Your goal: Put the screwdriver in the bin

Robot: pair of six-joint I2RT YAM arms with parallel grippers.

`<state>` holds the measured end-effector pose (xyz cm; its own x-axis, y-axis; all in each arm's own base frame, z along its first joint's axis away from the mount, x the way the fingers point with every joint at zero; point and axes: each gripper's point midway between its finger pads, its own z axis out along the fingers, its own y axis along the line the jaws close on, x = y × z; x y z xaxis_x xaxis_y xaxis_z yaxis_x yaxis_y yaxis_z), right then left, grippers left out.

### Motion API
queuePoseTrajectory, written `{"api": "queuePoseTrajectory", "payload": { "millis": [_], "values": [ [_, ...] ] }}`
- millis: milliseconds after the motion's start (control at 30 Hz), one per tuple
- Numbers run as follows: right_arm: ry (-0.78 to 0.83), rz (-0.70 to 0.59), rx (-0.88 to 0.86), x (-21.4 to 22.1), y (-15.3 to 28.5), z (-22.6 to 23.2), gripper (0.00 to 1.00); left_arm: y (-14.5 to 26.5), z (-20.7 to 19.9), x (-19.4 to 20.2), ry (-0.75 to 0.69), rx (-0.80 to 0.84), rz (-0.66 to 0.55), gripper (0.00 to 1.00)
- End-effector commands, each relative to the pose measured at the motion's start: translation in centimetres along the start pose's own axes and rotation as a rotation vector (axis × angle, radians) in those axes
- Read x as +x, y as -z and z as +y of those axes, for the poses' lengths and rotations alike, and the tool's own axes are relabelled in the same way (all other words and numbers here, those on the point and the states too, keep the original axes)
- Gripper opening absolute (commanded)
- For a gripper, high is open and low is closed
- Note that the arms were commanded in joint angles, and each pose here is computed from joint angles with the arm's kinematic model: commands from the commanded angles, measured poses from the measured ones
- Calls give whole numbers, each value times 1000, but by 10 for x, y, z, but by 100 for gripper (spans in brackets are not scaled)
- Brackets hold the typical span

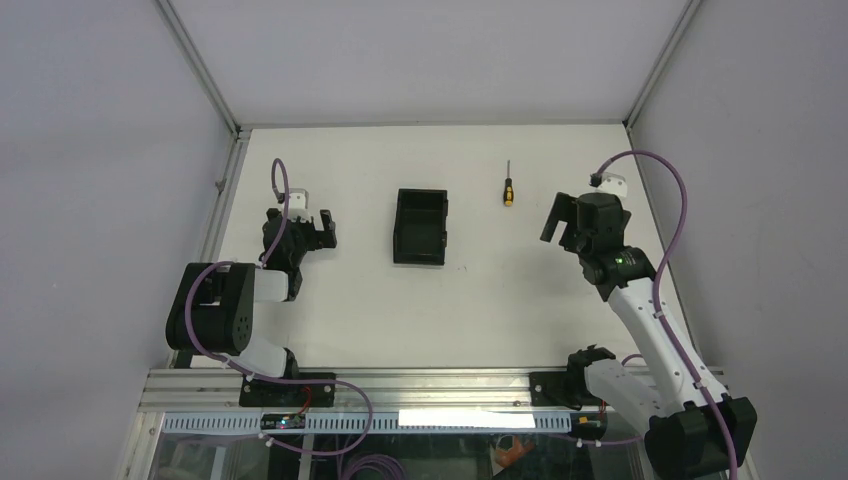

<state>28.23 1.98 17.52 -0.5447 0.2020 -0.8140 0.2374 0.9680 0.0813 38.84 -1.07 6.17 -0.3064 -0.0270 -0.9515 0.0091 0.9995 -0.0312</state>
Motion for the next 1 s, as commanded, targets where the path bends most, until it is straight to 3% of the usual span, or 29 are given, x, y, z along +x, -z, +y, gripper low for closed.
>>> {"api": "queuePoseTrajectory", "payload": {
  "millis": [0,267,433,500,667,967],
  "values": [
    [-64,-71,8,-18,6,-1,100,0,-7,-18,15,21,-56,99],
    [-43,-77,-221,-33,-13,52,100,0,-7,-18,15,21,-56,99],
    [13,43,-258,-45,-51,84,99,0,-7,-18,15,22,-57,99],
    [27,81,-256,-56,-71,97,100,0,-7,-18,15,21,-56,99],
    [84,264,-143,-35,-136,106,99,0,-7,-17,15,23,-56,99],
    [145,434,-38,-5,-214,118,82,0,-7,-17,15,22,-55,99]
  ]
}}
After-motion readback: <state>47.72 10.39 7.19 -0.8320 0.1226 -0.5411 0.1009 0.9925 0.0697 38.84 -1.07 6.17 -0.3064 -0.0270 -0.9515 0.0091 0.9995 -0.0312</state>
